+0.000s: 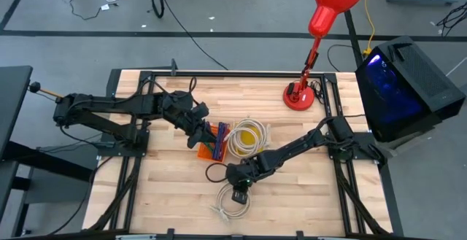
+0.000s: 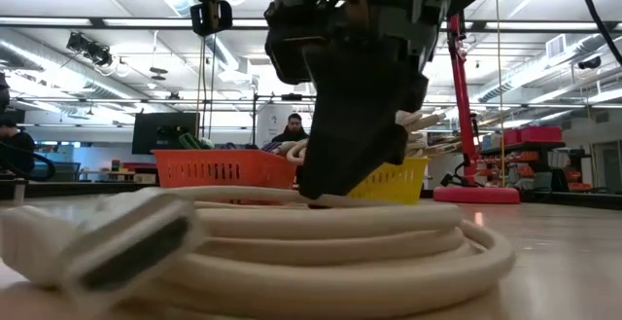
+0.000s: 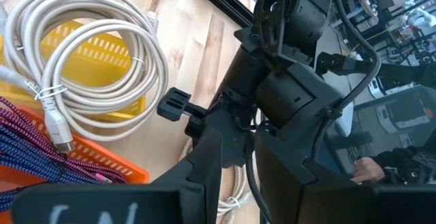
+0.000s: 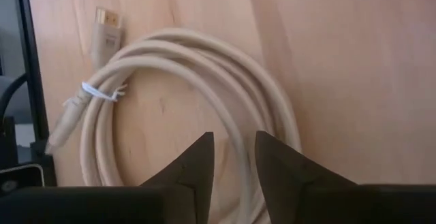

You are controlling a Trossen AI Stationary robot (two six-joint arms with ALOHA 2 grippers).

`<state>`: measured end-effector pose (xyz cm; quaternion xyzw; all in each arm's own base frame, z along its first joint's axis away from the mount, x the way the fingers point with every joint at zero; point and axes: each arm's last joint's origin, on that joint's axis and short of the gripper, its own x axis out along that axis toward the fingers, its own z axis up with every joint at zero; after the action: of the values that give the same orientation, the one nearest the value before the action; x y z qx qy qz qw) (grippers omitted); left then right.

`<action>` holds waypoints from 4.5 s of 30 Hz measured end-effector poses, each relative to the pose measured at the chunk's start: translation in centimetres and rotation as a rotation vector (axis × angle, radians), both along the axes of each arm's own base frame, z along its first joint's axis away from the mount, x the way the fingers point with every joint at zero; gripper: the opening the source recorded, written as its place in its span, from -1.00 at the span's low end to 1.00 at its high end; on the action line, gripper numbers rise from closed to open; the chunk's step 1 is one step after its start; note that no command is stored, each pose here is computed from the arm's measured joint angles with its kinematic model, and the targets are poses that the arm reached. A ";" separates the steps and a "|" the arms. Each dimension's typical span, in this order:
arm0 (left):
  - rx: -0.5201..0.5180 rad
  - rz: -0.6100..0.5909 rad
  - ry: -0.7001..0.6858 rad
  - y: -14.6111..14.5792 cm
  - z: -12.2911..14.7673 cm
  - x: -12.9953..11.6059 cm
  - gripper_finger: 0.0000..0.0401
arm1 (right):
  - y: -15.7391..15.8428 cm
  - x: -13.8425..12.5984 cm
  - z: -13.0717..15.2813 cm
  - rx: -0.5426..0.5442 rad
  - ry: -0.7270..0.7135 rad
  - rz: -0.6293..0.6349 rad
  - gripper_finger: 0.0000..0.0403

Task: Pick & Place USB Port
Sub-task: Put the brown HDMI cable into the yellow bin, then return to Home Position

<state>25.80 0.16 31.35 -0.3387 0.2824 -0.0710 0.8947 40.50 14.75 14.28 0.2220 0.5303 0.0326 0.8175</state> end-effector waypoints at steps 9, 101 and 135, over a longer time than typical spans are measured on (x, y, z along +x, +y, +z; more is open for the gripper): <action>-0.001 -0.001 0.007 0.0 -0.1 0.0 -0.52 | 0.3 0.4 -1.7 0.034 0.032 0.009 -0.87; 0.069 0.179 0.000 0.6 0.0 0.2 -0.52 | -16.0 -5.8 19.7 -0.536 0.118 -0.053 -0.98; 0.070 0.178 0.000 0.6 0.0 0.2 -0.52 | -17.2 -5.4 19.8 -0.497 0.070 -0.064 -0.77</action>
<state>25.96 0.74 31.36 -0.3310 0.2535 0.0188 0.9088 35.11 -2.46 34.12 0.0320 0.5425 -0.1326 0.8289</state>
